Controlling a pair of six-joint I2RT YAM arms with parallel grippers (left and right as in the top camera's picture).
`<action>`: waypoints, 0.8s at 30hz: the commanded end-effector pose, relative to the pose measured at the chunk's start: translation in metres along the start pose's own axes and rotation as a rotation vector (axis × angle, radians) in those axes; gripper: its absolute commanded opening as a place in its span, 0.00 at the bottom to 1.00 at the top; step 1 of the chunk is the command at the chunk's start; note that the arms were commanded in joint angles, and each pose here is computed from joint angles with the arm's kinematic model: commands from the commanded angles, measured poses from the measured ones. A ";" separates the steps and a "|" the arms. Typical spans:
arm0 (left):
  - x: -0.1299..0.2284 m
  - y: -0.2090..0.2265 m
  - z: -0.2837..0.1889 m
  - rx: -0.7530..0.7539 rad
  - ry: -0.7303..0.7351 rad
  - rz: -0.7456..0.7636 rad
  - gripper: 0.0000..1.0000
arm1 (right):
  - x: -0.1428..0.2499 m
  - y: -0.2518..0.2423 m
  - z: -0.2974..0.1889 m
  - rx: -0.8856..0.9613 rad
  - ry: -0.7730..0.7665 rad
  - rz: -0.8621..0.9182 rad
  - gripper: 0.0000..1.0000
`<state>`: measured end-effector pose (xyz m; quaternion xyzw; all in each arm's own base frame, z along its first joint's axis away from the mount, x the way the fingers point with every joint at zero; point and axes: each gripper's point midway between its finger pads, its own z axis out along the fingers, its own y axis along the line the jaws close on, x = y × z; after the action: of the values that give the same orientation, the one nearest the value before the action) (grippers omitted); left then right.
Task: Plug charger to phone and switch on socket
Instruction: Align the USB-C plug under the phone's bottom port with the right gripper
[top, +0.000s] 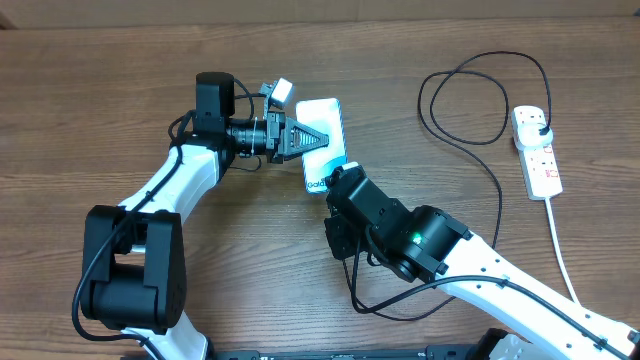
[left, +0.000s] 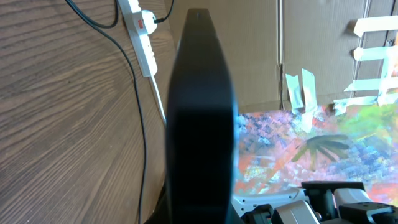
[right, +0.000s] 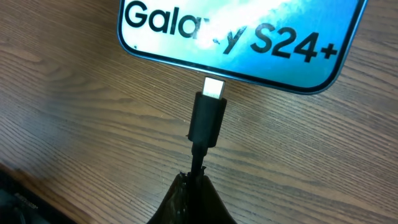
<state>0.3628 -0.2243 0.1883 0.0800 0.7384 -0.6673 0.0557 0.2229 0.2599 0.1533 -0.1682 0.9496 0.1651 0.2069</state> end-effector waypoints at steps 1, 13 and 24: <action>0.002 -0.010 0.002 0.031 0.027 0.003 0.04 | -0.012 0.009 -0.008 -0.029 -0.033 -0.009 0.04; 0.003 -0.011 0.002 0.042 0.033 0.085 0.04 | -0.016 0.012 -0.008 -0.039 -0.052 -0.009 0.04; 0.007 -0.009 0.002 0.044 0.041 0.071 0.04 | -0.016 0.009 -0.008 -0.025 -0.054 -0.001 0.04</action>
<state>0.3603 -0.2240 0.1866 0.0912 0.7373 -0.6666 0.0616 0.2226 0.2637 0.1550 -0.1698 0.9475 0.1746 0.2071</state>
